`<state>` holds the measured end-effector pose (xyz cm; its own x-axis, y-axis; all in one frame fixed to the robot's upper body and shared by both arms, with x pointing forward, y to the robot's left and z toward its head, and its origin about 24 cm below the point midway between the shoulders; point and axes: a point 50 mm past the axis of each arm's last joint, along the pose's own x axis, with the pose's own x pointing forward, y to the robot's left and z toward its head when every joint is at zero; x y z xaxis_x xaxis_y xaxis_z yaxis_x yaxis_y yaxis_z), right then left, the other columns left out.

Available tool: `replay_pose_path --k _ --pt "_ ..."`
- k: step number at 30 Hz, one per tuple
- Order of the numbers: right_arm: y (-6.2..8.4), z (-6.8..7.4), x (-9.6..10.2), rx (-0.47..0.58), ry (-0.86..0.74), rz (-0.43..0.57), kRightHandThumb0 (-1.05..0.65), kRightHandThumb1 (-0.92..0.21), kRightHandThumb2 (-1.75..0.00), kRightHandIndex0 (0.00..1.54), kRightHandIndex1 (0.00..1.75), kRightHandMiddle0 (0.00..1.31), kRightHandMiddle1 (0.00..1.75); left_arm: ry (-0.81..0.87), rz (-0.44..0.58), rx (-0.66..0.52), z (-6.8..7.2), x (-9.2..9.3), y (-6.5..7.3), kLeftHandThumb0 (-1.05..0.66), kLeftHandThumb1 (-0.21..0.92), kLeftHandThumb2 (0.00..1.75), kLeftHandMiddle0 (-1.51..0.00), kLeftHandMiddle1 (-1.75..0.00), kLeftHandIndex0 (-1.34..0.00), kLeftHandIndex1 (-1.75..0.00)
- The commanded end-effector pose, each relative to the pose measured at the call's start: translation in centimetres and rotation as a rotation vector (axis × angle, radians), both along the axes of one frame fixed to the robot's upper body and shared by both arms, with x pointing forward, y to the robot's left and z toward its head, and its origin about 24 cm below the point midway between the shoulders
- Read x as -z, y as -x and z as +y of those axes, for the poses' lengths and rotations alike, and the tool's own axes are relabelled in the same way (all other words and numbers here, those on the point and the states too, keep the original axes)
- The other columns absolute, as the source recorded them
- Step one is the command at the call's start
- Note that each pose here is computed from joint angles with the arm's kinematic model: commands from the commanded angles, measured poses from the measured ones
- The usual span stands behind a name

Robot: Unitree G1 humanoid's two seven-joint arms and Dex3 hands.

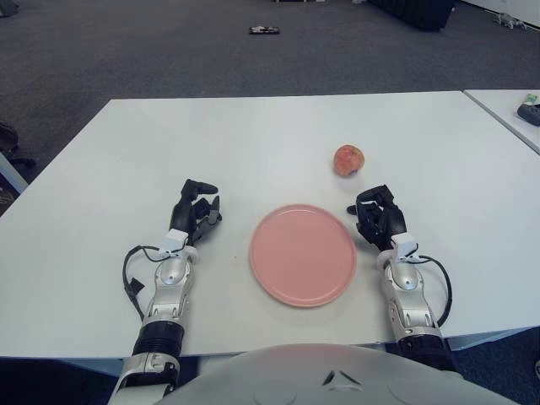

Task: Put the apple into the plate.

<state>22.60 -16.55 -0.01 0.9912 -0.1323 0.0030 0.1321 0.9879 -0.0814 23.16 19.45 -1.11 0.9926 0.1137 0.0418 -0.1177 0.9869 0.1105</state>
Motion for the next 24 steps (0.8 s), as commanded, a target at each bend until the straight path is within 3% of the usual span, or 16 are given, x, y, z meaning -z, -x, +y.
replay_pose_path --k 1,7,11,16,19,20,24 --pt "-0.1 -0.3 -0.2 0.011 0.010 -0.017 -0.36 -0.84 -0.64 0.56 1.18 0.24 1.75 0.006 0.056 -0.007 0.0 1.2 0.7 -0.36 0.80 0.69 -0.76 -1.75 -0.27 -1.75" --pt "-0.3 -0.9 -1.7 0.012 0.101 -0.073 -0.36 -0.85 -0.62 0.57 1.19 0.23 1.75 0.009 0.048 0.000 -0.1 1.1 0.6 -0.36 0.80 0.70 -0.76 -1.75 -0.27 -1.75" --pt "-0.3 -1.1 -4.1 -0.035 0.268 -0.162 -0.35 -0.90 -0.56 0.53 1.14 0.20 1.75 0.012 0.051 0.007 0.0 1.1 0.6 -0.37 0.80 0.70 -0.77 -1.75 -0.27 -1.75" --pt "-1.4 -1.5 -4.9 -0.086 0.455 -0.174 -0.35 -0.92 -0.53 0.28 0.98 0.18 1.75 0.008 0.056 0.003 -0.1 1.2 0.6 -0.36 0.80 0.70 -0.79 -1.75 -0.27 -1.75" --pt "-2.9 -2.1 -5.9 -0.116 0.555 -0.173 -0.51 -0.83 -0.69 0.12 0.85 0.06 1.25 0.000 0.062 0.000 -0.1 1.3 0.5 -0.36 0.80 0.69 -0.79 -1.75 -0.27 -1.75" --pt "-3.4 -2.3 -6.0 -0.126 0.584 -0.174 -0.54 -0.81 -0.72 0.09 0.83 0.04 1.15 -0.003 0.061 -0.001 -0.1 1.3 0.5 -0.36 0.80 0.69 -0.80 -1.75 -0.27 -1.75" --pt "-5.4 -3.2 -6.4 -0.151 0.691 -0.162 -0.67 -0.75 -0.69 0.02 0.58 0.01 0.65 -0.007 0.057 -0.002 -0.2 1.2 0.5 -0.37 0.80 0.70 -0.82 -1.75 -0.27 -1.75"
